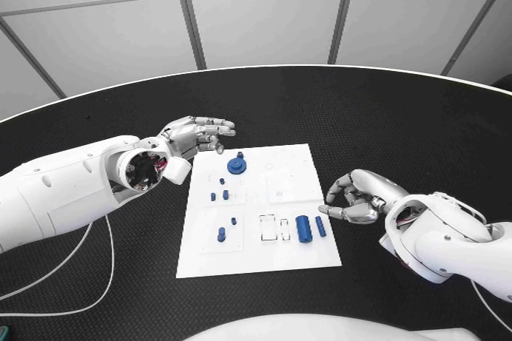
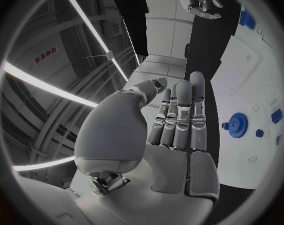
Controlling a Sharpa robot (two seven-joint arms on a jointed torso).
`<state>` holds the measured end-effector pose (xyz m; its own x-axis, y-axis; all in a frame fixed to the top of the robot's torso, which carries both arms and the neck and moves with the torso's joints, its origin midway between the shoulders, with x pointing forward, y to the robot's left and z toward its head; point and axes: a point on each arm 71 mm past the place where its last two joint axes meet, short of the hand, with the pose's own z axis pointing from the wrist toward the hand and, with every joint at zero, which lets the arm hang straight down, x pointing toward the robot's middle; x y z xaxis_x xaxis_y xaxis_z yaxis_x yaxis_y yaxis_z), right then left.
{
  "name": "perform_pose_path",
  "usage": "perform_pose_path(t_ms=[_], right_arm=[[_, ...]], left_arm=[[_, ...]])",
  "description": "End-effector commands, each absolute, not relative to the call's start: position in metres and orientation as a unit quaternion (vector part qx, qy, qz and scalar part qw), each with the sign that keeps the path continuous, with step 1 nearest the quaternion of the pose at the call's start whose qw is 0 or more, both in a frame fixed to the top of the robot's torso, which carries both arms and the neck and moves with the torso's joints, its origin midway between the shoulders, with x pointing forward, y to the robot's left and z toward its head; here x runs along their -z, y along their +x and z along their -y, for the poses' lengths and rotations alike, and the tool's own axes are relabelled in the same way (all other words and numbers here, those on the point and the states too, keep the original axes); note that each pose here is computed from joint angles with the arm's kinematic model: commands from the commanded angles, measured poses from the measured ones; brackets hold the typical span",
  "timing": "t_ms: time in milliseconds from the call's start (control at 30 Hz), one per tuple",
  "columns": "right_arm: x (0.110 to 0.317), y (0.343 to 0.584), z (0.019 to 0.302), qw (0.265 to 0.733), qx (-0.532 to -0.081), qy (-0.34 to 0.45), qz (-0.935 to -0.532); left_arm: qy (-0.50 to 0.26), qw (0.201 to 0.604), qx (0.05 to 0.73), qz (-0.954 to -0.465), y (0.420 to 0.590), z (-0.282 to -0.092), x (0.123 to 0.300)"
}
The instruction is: Assemble the parts on the task board
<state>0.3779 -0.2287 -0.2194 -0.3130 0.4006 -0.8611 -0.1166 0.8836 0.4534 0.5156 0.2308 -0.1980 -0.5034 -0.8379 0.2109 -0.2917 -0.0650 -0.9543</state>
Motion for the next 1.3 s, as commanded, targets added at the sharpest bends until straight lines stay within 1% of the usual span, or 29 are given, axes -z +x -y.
perform_pose_path(t_ms=[33, 433, 733, 1300], right_arm=[[0.224, 0.376, 0.225, 0.573, -0.219, 0.089, -0.785], [0.246, 0.37, 0.202, 0.552, -0.228, 0.09, -0.797], [0.253, 0.371, 0.193, 0.541, -0.227, 0.086, -0.805], [0.262, 0.373, 0.188, 0.524, -0.212, 0.078, -0.821]], left_arm=[[-0.44, 0.235, 0.582, -0.642, 0.515, -0.231, 0.198], [-0.44, 0.234, 0.583, -0.642, 0.514, -0.232, 0.198], [-0.44, 0.234, 0.582, -0.642, 0.513, -0.232, 0.197], [-0.441, 0.236, 0.581, -0.642, 0.512, -0.235, 0.197]])
